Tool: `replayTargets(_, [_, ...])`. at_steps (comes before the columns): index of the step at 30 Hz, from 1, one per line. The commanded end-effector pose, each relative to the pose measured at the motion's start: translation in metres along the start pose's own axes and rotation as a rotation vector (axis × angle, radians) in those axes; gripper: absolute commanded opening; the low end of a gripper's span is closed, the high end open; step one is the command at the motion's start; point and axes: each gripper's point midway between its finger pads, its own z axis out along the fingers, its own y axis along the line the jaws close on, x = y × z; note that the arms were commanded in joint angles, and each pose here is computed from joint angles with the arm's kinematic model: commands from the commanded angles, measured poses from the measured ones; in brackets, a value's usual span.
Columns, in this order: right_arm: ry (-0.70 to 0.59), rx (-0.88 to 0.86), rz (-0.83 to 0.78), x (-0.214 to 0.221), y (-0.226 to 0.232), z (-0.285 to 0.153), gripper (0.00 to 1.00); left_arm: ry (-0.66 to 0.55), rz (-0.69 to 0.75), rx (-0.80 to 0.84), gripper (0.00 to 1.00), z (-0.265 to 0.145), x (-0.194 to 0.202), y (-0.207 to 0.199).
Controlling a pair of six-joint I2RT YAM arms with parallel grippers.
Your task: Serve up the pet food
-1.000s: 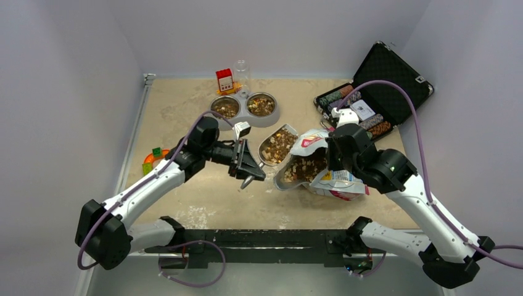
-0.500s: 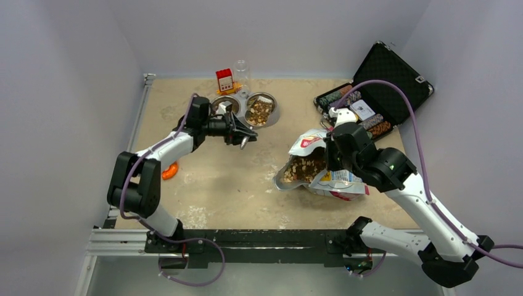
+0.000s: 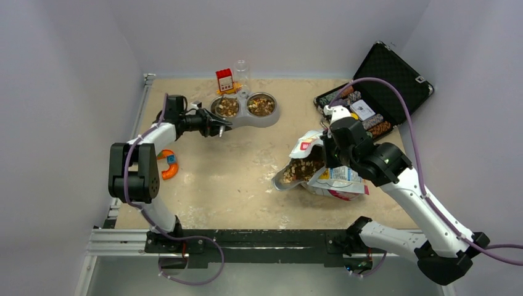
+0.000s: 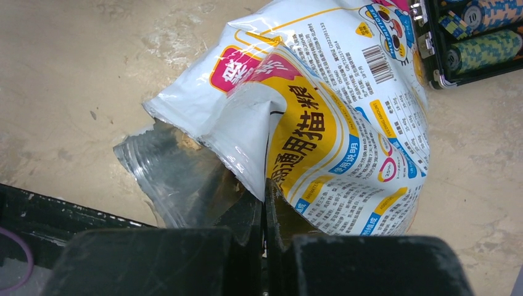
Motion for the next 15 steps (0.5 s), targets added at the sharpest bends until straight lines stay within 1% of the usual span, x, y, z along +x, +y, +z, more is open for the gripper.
replayTargets(1, [-0.121,-0.022,0.006,-0.035,0.002,-0.003,0.00,0.014,-0.044,-0.037,0.00,0.000,-0.011,0.000])
replayTargets(5, [-0.119,-0.026,0.011,-0.035,0.001,-0.001,0.00,0.010,-0.115,-0.066,0.00,0.006,-0.023,0.002])
replayTargets(11, [-0.117,-0.020,0.027,-0.035,-0.001,0.001,0.00,-0.009,-0.167,-0.108,0.00,0.012,-0.040,-0.003])
replayTargets(15, [-0.117,-0.016,0.042,-0.036,-0.003,0.003,0.00,-0.006,-0.229,-0.150,0.00,0.016,-0.048,0.001])
